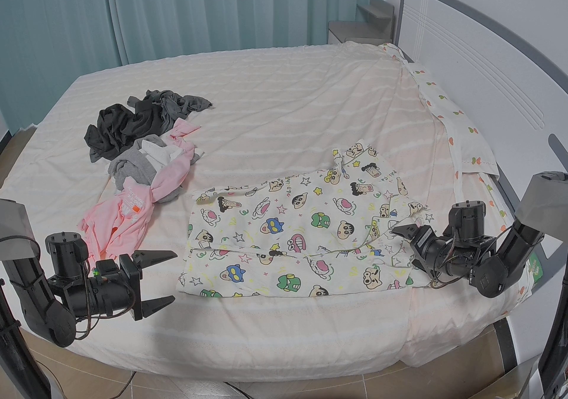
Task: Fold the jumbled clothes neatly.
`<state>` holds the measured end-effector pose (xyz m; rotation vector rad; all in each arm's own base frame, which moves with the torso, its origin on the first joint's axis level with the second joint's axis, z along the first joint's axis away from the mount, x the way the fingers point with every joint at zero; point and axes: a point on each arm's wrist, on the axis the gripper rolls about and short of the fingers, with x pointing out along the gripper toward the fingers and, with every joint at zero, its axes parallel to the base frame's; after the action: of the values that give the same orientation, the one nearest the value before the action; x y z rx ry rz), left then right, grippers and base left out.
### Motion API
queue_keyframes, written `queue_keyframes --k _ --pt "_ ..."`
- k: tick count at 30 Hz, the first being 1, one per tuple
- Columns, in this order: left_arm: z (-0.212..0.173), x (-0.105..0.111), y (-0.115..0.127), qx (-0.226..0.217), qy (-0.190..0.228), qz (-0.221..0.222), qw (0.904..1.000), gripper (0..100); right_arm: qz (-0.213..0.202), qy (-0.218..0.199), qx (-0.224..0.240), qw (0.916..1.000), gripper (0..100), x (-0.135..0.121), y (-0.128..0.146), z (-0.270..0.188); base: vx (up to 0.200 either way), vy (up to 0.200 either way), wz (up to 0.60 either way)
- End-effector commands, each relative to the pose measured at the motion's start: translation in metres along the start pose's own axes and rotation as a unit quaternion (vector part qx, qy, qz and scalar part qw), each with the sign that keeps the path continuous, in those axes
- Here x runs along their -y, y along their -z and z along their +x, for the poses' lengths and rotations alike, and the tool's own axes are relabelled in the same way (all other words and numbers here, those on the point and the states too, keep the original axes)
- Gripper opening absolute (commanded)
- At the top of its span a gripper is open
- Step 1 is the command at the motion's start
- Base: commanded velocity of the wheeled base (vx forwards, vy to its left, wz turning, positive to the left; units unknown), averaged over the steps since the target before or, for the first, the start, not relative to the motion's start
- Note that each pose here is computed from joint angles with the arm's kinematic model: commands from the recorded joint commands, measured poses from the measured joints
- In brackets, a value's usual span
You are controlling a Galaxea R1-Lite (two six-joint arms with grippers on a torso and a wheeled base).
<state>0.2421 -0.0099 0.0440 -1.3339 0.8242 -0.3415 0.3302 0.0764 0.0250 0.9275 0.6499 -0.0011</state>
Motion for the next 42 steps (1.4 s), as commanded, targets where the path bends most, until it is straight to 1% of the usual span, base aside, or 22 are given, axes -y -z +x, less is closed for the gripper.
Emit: queue_keyframes --k 1,4,7,12,17,18,22,26,33,35,42 --pt "0.000 -0.001 0.000 0.000 -0.001 -0.001 1.0000 100 0.007 0.016 0.000 0.9999 100 0.010 -0.002 0.003 0.000 0.000 0.00" --pt "0.000 -0.001 0.000 0.000 -0.001 -0.001 1.0000 100 0.010 0.018 0.006 0.9998 100 0.013 -0.007 0.003 0.000 0.000 0.00" --pt "0.000 -0.001 0.000 0.000 -0.001 -0.001 1.0000 100 0.017 0.028 0.016 0.9993 100 0.021 -0.014 0.007 0.000 0.000 0.00" --pt "0.000 -0.001 0.000 0.000 -0.001 -0.001 1.0000 100 0.022 0.033 0.019 0.9990 100 0.026 -0.018 0.011 0.000 0.000 0.00" --pt "0.000 -0.001 0.000 0.000 -0.001 -0.001 1.0000 100 0.020 0.020 0.015 0.9995 100 0.018 -0.015 0.007 0.000 0.000 0.00" --pt "0.000 -0.001 0.000 0.000 -0.001 -0.001 1.0000 100 0.014 0.010 0.011 0.9998 100 0.011 -0.012 0.004 0.000 0.000 0.00" --pt "0.000 -0.001 0.000 0.000 -0.001 -0.001 1.0000 100 0.004 -0.009 0.007 0.9999 100 -0.004 -0.006 -0.003 0.000 0.000 0.00" --pt "0.000 -0.001 0.000 0.000 -0.001 -0.001 1.0000 100 -0.006 -0.015 0.003 0.9999 100 -0.009 0.000 -0.004 0.000 0.000 0.00" --pt "0.000 -0.001 0.000 0.000 -0.002 -0.003 1.0000 100 -0.004 0.000 -0.002 1.0000 100 0.000 0.001 0.002 0.000 0.000 0.00" --pt "0.000 -0.001 0.000 0.001 -0.001 -0.002 1.0000 100 0.002 0.011 0.001 0.9999 100 0.008 -0.002 0.004 0.000 0.000 0.00" --pt "0.000 -0.001 0.000 0.000 -0.002 -0.003 1.0000 100 0.004 0.021 -0.001 0.9998 100 0.015 -0.002 0.013 0.000 0.000 0.00"
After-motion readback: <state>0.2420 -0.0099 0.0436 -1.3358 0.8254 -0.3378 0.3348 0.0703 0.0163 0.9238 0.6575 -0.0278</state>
